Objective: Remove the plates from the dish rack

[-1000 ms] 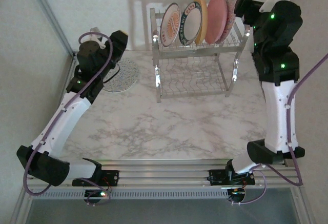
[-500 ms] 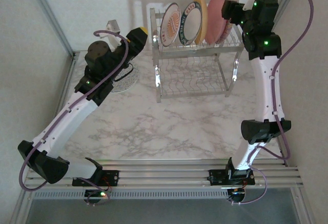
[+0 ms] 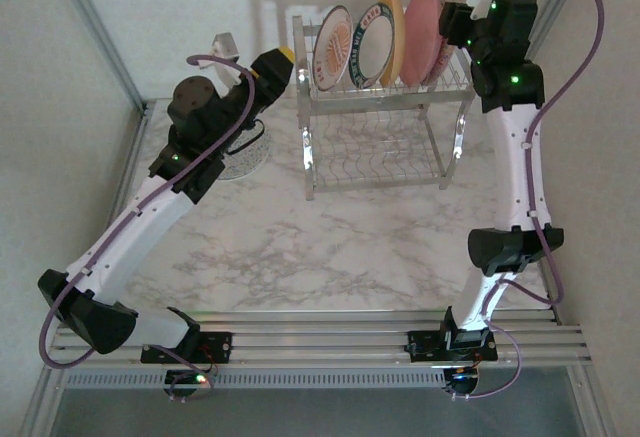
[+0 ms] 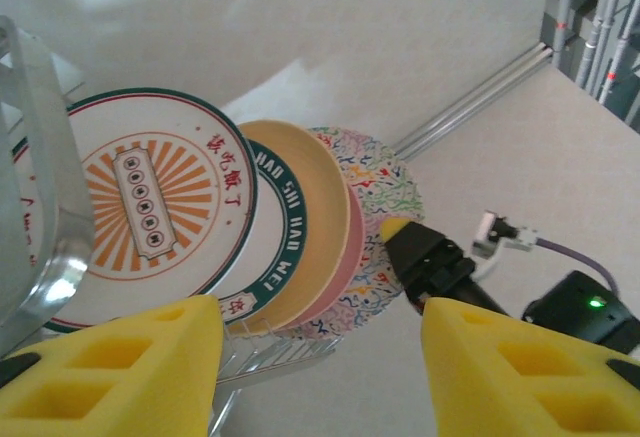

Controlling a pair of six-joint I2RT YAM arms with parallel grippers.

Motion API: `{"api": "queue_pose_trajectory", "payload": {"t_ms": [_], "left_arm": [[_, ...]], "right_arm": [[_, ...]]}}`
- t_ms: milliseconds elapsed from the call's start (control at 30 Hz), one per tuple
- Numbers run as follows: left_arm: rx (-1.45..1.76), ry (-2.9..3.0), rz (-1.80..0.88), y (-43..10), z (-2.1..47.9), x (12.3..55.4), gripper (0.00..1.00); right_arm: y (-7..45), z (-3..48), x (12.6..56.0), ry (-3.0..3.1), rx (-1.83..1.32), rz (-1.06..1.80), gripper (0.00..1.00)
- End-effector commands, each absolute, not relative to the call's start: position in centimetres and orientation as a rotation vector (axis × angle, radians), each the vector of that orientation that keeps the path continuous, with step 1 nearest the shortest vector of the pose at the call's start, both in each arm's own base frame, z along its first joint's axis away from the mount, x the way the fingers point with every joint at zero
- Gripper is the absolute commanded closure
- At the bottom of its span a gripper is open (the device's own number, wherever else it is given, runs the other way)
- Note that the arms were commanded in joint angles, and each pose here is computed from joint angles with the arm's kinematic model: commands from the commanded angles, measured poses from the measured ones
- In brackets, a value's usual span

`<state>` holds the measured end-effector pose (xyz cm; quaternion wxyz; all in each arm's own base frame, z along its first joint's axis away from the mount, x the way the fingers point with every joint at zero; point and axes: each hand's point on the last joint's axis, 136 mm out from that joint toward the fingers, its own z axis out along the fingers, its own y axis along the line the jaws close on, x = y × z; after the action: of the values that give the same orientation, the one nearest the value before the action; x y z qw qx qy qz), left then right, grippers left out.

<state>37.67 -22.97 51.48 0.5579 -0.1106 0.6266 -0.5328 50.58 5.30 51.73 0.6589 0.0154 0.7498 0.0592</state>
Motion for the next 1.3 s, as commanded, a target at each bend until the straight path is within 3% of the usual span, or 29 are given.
{"api": "queue_pose_trajectory", "payload": {"t_ms": [0, 400, 733, 1267], "left_arm": [[-0.176, 1.337, -1.323, -23.0, 56.1, 35.4, 0.45], [-0.164, 1.200, -1.341, -21.8, 59.6, 33.2, 0.43], [-0.164, 1.206, -1.339, -21.8, 59.7, 33.1, 0.42], [-0.158, 1.209, -1.350, -22.0, 59.7, 33.1, 0.42]], "right_arm": [[5.1, 53.3, 50.4, 1.651, 0.038, 0.113, 0.53], [6.4, 53.2, 50.8, 1.646, -0.010, -0.009, 0.72], [6.7, 54.0, 50.6, 1.623, -0.019, -0.068, 0.99], [6.5, 58.8, 48.2, 1.484, 0.029, -0.206, 1.00]]}}
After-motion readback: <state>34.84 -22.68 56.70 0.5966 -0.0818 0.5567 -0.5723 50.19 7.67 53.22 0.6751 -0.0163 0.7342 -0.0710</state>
